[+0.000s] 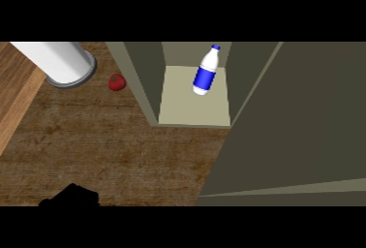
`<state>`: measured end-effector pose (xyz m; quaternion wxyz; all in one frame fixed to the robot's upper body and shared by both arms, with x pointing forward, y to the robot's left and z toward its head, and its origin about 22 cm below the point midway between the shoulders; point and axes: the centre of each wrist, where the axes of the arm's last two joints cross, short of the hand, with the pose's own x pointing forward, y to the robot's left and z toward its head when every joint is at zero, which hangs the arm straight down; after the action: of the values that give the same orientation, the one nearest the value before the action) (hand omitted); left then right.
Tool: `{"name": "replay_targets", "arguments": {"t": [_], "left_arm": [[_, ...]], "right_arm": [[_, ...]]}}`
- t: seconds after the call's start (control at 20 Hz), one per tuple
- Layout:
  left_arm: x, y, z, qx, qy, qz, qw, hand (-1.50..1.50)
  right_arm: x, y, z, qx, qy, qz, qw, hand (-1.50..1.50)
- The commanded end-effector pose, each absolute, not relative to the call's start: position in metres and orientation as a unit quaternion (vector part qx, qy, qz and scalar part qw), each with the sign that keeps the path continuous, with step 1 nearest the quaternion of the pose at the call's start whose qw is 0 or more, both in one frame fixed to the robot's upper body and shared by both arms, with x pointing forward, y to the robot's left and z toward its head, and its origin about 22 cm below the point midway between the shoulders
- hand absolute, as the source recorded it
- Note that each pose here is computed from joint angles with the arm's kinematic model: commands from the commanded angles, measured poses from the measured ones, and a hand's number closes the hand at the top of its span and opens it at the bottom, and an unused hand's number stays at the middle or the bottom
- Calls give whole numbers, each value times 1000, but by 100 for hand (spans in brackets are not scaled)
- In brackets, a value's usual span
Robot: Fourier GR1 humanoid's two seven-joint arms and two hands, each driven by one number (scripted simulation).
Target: Pick up the bottled water, place it into the cabinet and close the cabinet
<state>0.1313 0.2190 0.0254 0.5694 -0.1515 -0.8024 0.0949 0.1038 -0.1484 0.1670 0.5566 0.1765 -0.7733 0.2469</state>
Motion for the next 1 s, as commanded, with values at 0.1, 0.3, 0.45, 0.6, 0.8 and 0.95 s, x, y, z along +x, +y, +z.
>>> {"name": "replay_targets", "arguments": {"t": [0.1, 0.3, 0.45, 0.6, 0.8, 0.95], "left_arm": [[102, 244, 37, -140, -811, 100, 560, 150], [86, 259, 51, -131, -814, 106, 555, 150], [72, 281, 48, -139, -813, 104, 556, 150], [59, 292, 45, -127, -807, 118, 564, 150], [62, 304, 49, -120, -812, 113, 560, 150], [41, 316, 38, -131, -808, 111, 563, 150]], "right_arm": [[101, -120, 197, 225, -794, 234, 513, 150], [118, -94, 210, 224, -792, 214, 527, 150], [148, -69, 211, 220, -794, 201, 530, 150], [171, -66, 229, 213, -790, 182, 545, 150], [213, -56, 229, 205, -787, 183, 551, 150], [240, -54, 232, 203, -788, 180, 552, 150]]}}
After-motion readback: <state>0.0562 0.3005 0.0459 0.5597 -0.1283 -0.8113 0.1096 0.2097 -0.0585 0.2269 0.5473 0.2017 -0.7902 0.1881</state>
